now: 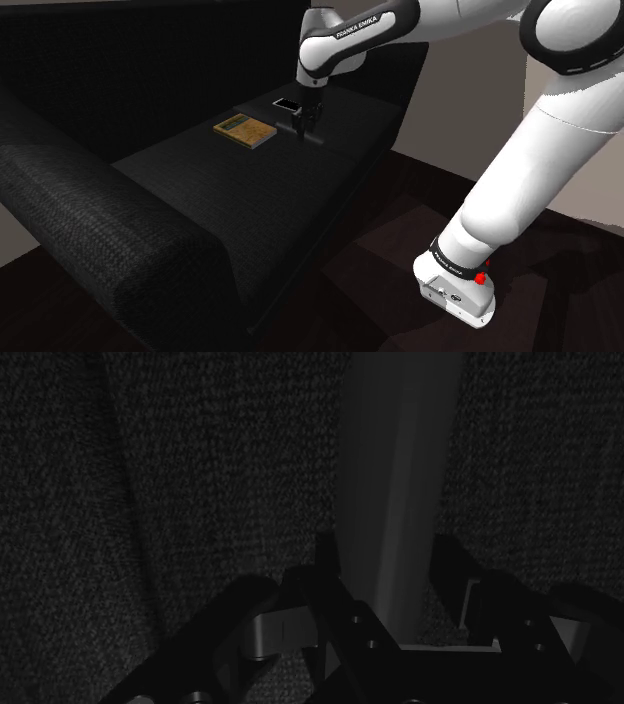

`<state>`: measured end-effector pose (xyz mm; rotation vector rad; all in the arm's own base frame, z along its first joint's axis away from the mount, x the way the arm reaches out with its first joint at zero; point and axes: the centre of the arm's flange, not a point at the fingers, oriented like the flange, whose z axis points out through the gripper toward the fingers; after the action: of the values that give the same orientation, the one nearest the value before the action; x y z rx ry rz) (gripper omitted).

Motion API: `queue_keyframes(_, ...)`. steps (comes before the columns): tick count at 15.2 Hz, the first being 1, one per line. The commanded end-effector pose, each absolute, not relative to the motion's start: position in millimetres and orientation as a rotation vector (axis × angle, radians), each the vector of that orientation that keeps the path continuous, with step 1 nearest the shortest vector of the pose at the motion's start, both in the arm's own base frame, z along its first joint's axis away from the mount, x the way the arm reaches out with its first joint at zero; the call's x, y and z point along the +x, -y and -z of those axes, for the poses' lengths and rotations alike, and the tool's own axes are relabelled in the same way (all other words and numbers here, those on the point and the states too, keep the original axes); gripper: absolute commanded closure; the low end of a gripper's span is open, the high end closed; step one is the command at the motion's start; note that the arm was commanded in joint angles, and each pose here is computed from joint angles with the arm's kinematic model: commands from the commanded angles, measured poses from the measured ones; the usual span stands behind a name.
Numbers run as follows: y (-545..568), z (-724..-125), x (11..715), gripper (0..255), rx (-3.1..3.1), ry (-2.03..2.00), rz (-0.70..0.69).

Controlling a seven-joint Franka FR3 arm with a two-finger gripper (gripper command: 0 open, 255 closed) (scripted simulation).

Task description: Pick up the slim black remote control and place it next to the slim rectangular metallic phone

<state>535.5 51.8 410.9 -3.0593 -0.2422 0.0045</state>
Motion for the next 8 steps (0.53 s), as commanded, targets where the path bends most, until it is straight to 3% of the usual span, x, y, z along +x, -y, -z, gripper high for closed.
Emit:
queue_keyframes(1,-27.6,-408.9,545.0,255,-3.059,0.245,-0.005)
queue_keyframes(8,57.6,-411.4,580.6,255,-3.059,0.245,-0.005)
